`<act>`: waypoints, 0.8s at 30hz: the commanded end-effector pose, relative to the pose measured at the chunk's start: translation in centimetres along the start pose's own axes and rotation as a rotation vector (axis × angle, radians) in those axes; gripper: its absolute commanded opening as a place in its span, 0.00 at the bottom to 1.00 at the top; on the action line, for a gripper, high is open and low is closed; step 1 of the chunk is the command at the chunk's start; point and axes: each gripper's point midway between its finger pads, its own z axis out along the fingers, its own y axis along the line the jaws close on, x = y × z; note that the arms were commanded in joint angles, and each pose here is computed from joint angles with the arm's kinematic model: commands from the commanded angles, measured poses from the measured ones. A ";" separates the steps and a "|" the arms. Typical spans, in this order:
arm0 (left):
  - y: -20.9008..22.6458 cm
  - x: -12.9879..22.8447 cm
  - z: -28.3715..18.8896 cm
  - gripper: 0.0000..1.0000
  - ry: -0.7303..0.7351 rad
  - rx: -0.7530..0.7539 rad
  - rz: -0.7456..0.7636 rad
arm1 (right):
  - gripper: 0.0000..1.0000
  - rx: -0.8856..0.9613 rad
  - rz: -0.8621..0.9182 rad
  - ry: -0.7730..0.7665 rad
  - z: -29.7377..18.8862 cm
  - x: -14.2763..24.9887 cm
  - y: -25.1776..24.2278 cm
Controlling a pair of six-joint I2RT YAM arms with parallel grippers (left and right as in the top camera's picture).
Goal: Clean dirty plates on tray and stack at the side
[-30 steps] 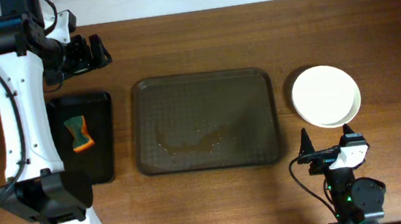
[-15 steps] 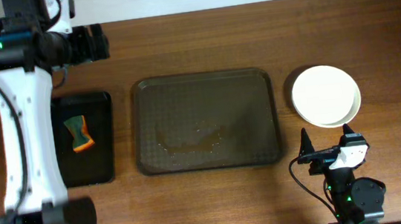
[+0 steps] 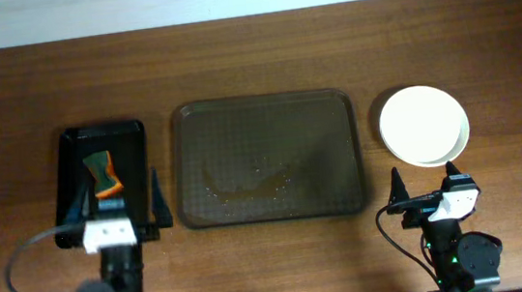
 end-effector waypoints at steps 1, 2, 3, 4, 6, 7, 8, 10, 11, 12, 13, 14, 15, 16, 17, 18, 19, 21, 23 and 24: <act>-0.3 3.8 -1.6 1.00 -0.028 -0.009 0.078 | 0.98 -0.013 0.003 0.006 0.0 0.3 0.3; -0.3 4.4 -1.9 1.00 -0.040 -0.012 0.108 | 0.98 -0.013 0.003 0.006 0.0 0.3 0.3; -0.5 5.2 -2.1 1.00 -0.039 -0.008 0.136 | 0.98 -0.013 0.003 0.006 0.0 0.3 0.3; -0.6 5.9 -2.1 1.00 -0.009 -0.003 0.167 | 0.98 -0.013 0.003 0.006 0.0 0.3 0.3; -0.8 8.6 -2.3 1.00 0.102 0.019 0.216 | 0.98 -0.013 0.003 0.006 0.0 0.3 0.3; -0.9 11.0 -2.6 1.00 0.197 0.032 0.224 | 0.98 -0.013 0.003 0.006 0.0 0.3 0.3; -0.8 10.9 -2.6 1.00 0.196 0.031 0.223 | 0.98 -0.013 0.003 0.006 0.0 0.3 0.3; -0.8 11.0 -2.6 1.00 0.197 0.030 0.224 | 0.98 -0.013 0.003 0.006 0.0 0.3 0.3; -0.8 11.0 -2.6 1.00 0.197 0.031 0.224 | 0.98 -0.013 0.003 0.006 0.0 0.3 0.3; -0.8 11.0 -2.6 1.00 0.197 0.030 0.224 | 0.98 -0.013 0.003 0.006 0.0 0.3 0.3; -0.8 11.0 -2.6 1.00 0.197 0.030 0.224 | 0.98 -0.013 0.003 0.006 0.0 0.3 0.3; -0.8 11.0 -2.6 1.00 0.197 0.030 0.224 | 0.98 -0.013 0.003 0.006 0.0 0.3 0.3; -0.8 11.0 -2.6 1.00 0.197 0.030 0.224 | 0.98 -0.013 0.003 0.006 0.0 0.3 0.3; -0.8 11.0 -2.6 1.00 0.197 0.031 0.224 | 0.98 -0.013 0.003 0.006 0.0 0.3 0.3; -0.8 11.0 -2.6 1.00 0.197 0.031 0.224 | 0.99 -0.013 0.003 0.006 0.0 0.3 0.3; -0.8 11.0 -2.6 1.00 0.197 0.031 0.224 | 0.98 -0.013 0.003 0.006 0.0 0.3 0.3; -0.8 11.0 -2.6 1.00 0.197 0.031 0.224 | 0.98 -0.013 0.003 0.006 0.0 0.3 0.3; -0.8 11.0 -2.6 1.00 0.197 0.031 0.224 | 0.98 -0.013 0.003 0.006 0.0 0.3 0.3; -0.8 11.0 -2.6 1.00 0.197 0.031 0.224 | 0.98 -0.013 0.003 0.006 0.0 0.3 0.3; -0.8 11.0 -2.6 1.00 0.197 0.030 0.224 | 0.98 -0.013 0.003 0.006 0.0 0.3 0.3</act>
